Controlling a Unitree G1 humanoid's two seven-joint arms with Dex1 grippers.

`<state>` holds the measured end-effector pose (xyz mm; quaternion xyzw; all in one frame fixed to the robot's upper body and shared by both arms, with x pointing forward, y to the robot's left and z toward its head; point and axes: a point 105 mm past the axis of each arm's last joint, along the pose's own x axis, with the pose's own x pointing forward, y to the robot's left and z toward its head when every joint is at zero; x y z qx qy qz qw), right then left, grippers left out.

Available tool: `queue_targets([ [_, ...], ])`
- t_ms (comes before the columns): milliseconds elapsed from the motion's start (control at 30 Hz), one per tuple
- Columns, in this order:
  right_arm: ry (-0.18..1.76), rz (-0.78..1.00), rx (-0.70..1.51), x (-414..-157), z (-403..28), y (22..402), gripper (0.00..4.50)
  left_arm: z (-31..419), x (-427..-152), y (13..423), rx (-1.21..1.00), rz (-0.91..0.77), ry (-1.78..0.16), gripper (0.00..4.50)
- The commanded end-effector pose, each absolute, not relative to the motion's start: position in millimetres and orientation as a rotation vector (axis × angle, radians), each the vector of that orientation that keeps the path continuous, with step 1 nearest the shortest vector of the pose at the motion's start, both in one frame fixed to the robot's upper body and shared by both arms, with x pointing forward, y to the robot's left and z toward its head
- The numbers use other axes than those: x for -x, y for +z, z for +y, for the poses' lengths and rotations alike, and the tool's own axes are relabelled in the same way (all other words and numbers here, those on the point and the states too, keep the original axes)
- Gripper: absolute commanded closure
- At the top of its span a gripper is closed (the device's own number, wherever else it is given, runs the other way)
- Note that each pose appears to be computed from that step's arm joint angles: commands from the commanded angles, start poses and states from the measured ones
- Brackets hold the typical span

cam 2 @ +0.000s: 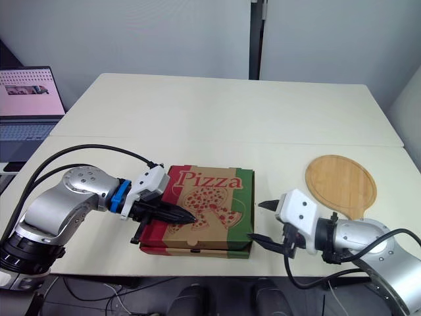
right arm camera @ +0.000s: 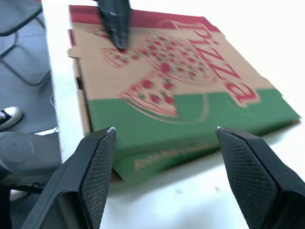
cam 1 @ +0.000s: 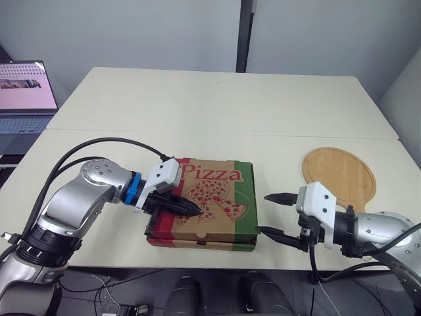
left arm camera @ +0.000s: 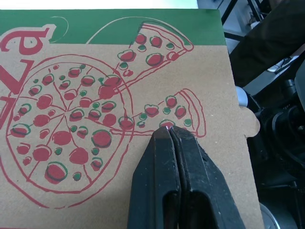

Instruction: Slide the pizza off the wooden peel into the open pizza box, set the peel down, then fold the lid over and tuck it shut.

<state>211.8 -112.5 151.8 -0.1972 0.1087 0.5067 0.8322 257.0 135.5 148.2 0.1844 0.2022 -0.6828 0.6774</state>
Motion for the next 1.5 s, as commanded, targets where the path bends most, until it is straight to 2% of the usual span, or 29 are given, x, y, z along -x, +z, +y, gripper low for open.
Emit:
queue_targets([
  [33,1.031,0.256,0.475,-215,-124,142,0.90,139,-258,145,-0.427,0.470,-1.511,4.50],
  [133,1.048,0.266,0.467,-214,-119,128,1.53,139,-259,146,-0.427,0.467,-1.510,4.50],
  [400,1.151,0.218,0.387,-212,-92,119,4.42,139,-260,147,-0.427,0.465,-1.508,4.50],
  [700,1.216,0.228,0.279,-204,-81,120,4.47,138,-260,148,-0.425,0.461,-1.505,4.50],
  [1033,1.188,0.300,0.398,-199,-101,114,4.47,136,-260,146,-0.423,0.460,-1.507,4.50],
  [1200,1.135,0.250,0.413,-208,-115,135,4.47,136,-260,146,-0.420,0.458,-1.507,4.50],
  [1333,1.201,0.172,0.375,-207,-98,155,4.47,136,-261,146,-0.418,0.456,-1.505,4.50],
  [1500,1.283,0.167,0.365,-203,-71,146,4.47,136,-262,149,-0.413,0.445,-1.500,4.50],
])
